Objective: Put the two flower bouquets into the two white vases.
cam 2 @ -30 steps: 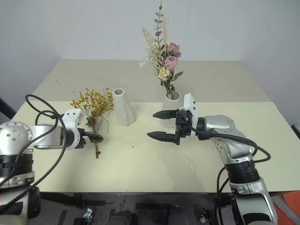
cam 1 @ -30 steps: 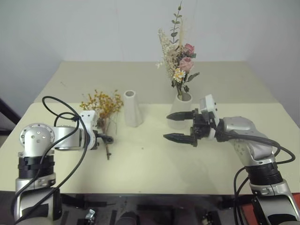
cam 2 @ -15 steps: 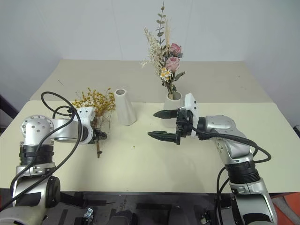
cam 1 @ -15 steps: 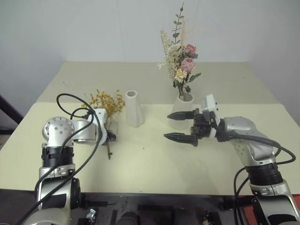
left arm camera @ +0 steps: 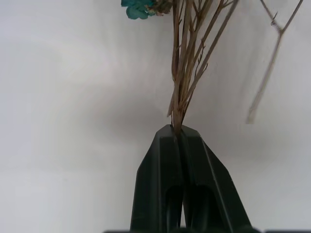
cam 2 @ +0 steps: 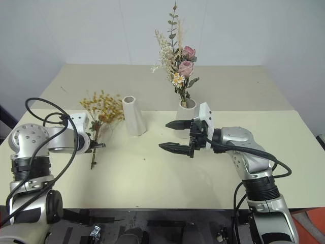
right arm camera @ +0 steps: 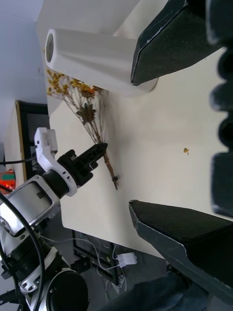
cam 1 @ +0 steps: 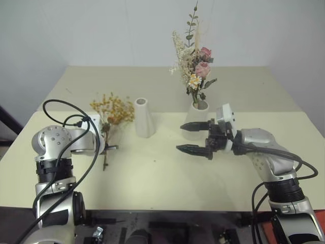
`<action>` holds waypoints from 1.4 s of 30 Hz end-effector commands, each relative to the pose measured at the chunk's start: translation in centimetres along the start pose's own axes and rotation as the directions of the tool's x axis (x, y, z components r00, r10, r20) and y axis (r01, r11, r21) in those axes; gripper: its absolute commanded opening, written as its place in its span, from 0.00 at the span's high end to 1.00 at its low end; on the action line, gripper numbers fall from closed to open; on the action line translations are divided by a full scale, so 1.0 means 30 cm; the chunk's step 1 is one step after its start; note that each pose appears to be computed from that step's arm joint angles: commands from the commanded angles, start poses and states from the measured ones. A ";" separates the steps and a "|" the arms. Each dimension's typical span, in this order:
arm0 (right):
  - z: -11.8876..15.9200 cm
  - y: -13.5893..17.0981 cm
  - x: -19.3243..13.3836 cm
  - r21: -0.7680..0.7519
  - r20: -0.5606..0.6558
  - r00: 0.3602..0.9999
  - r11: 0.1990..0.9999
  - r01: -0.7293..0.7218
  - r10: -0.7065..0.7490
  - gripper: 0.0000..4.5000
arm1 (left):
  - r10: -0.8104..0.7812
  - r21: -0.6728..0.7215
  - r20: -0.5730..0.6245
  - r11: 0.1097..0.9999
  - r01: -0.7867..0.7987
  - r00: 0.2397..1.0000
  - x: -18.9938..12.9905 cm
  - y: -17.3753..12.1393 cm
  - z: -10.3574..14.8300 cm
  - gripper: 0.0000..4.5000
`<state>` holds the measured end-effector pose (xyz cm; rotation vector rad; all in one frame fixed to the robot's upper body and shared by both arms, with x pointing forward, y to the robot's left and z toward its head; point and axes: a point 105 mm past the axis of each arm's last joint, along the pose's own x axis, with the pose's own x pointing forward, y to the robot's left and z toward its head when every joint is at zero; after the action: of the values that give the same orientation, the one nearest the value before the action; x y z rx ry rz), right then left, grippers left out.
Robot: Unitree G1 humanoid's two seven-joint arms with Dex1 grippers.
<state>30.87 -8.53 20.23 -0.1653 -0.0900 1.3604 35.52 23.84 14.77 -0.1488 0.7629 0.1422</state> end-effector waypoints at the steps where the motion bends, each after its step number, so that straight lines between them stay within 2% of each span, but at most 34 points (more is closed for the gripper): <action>1: 0.048 -0.002 0.000 -0.044 0.041 0.999 0.999 0.011 -0.010 0.00 | 0.027 -0.070 0.283 0.998 -0.007 0.959 -0.090 0.032 0.157 1.00; 4: 0.054 -0.010 0.009 -0.046 0.055 0.998 0.998 0.031 -0.029 0.00 | -0.014 -0.070 0.498 0.996 0.056 0.867 -0.167 0.034 0.260 1.00; 6: 0.056 -0.012 0.017 -0.044 0.061 0.997 0.998 0.038 -0.036 0.00 | -0.059 -0.051 0.589 0.993 0.109 0.806 -0.209 0.026 0.310 1.00; 10: 0.061 -0.014 0.038 -0.038 0.079 0.996 0.998 0.054 -0.051 0.00 | -0.228 0.111 0.762 0.968 0.225 0.606 -0.317 -0.026 0.400 1.00; 15: 0.071 -0.033 0.062 -0.039 0.093 0.990 0.993 0.113 -0.109 0.00 | -0.427 0.313 0.804 0.895 0.317 0.414 -0.404 -0.094 0.452 1.00; 21: 0.084 -0.075 0.075 -0.056 0.090 0.965 0.966 0.251 -0.246 0.00 | -0.622 0.516 0.745 0.765 0.385 0.239 -0.463 -0.168 0.487 1.00; 28: 0.105 -0.084 0.074 -0.072 0.096 0.948 0.948 0.311 -0.304 0.00 | -0.738 0.591 0.663 0.620 0.517 0.128 -0.462 -0.233 0.517 1.00; 32: 0.109 -0.077 0.074 -0.074 0.100 0.943 0.943 0.326 -0.318 0.00 | -0.765 0.583 0.634 0.571 0.578 0.117 -0.433 -0.256 0.529 1.00; 42: 0.140 -0.077 0.079 -0.102 0.092 0.931 0.927 0.361 -0.353 0.00 | -0.822 0.617 0.560 0.499 0.608 0.106 -0.363 -0.330 0.518 1.00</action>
<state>33.50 -6.58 22.91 -0.1548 -0.1922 0.9957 40.59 16.69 32.40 -0.2344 -0.3019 -0.8166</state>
